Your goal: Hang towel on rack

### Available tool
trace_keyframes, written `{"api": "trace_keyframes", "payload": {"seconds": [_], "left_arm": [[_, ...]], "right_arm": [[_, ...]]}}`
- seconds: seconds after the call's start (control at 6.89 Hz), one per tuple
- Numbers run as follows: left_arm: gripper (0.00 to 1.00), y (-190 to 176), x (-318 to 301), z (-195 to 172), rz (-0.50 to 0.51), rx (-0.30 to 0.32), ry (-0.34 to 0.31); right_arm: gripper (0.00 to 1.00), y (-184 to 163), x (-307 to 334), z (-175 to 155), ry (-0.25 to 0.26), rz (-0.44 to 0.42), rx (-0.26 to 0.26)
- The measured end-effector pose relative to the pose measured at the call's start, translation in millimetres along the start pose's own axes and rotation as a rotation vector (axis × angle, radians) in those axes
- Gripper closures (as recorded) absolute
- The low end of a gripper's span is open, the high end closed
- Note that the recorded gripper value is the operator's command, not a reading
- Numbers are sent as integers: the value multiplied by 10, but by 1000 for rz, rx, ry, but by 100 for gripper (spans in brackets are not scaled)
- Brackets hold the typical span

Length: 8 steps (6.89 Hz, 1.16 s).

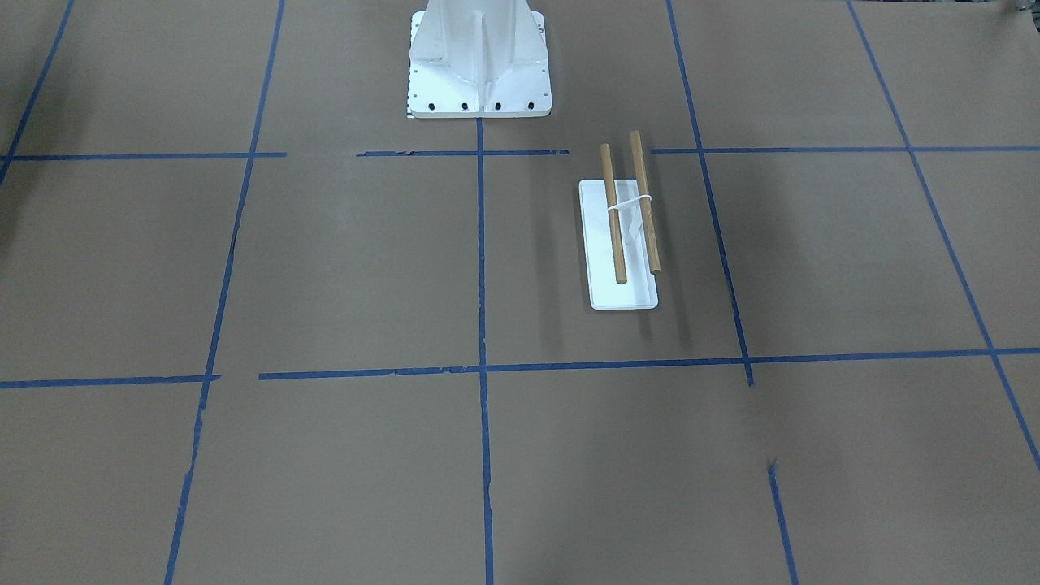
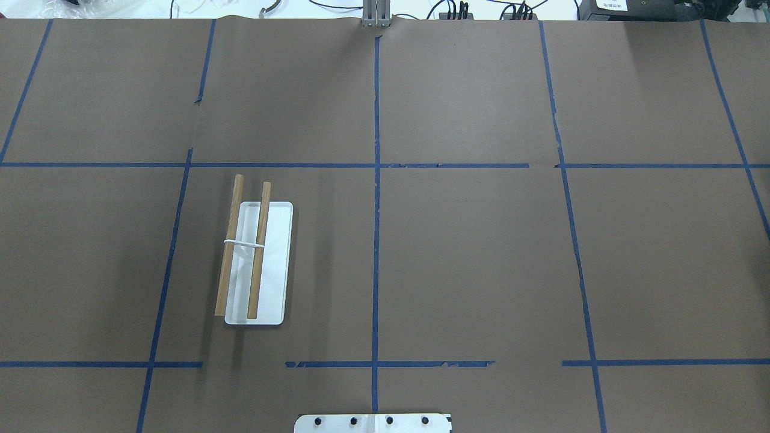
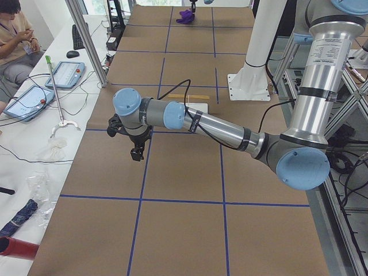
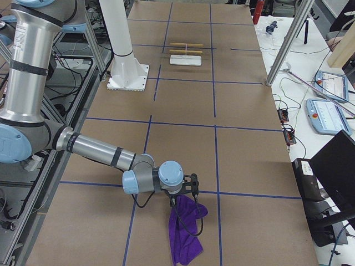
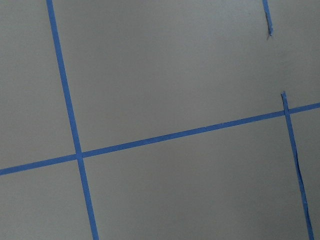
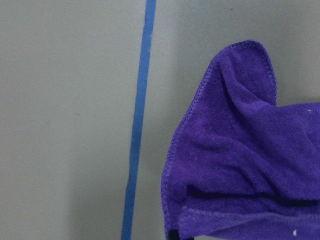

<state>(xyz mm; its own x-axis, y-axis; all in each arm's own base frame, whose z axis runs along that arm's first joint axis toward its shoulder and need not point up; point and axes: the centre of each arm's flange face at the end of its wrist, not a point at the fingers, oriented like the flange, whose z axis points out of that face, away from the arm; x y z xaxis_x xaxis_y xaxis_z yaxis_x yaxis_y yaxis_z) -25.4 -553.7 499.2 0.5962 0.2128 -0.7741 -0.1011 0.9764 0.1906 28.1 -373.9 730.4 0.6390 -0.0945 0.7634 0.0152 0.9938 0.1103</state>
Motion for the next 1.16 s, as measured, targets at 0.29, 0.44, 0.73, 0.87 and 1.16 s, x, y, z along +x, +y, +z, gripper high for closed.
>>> {"api": "trace_keyframes", "payload": {"seconds": [0.29,0.44,0.73,0.87,1.16], "left_arm": [[0,-3,41,-37,8,8,-1],[0,-7,65,-54,12,12,0],[0,-78,312,-87,-41,35,16],[0,-131,666,-60,-92,58,39],[0,-250,1510,85,-236,103,120]], "right_arm": [[100,-137,-899,-1018,-70,50,73],[100,-255,-1494,-1520,-101,112,94],[100,-698,-2657,-2084,-227,262,104],[100,-988,-3360,-2192,-281,321,77],[100,-1353,-5002,-2106,-324,424,26]]}}
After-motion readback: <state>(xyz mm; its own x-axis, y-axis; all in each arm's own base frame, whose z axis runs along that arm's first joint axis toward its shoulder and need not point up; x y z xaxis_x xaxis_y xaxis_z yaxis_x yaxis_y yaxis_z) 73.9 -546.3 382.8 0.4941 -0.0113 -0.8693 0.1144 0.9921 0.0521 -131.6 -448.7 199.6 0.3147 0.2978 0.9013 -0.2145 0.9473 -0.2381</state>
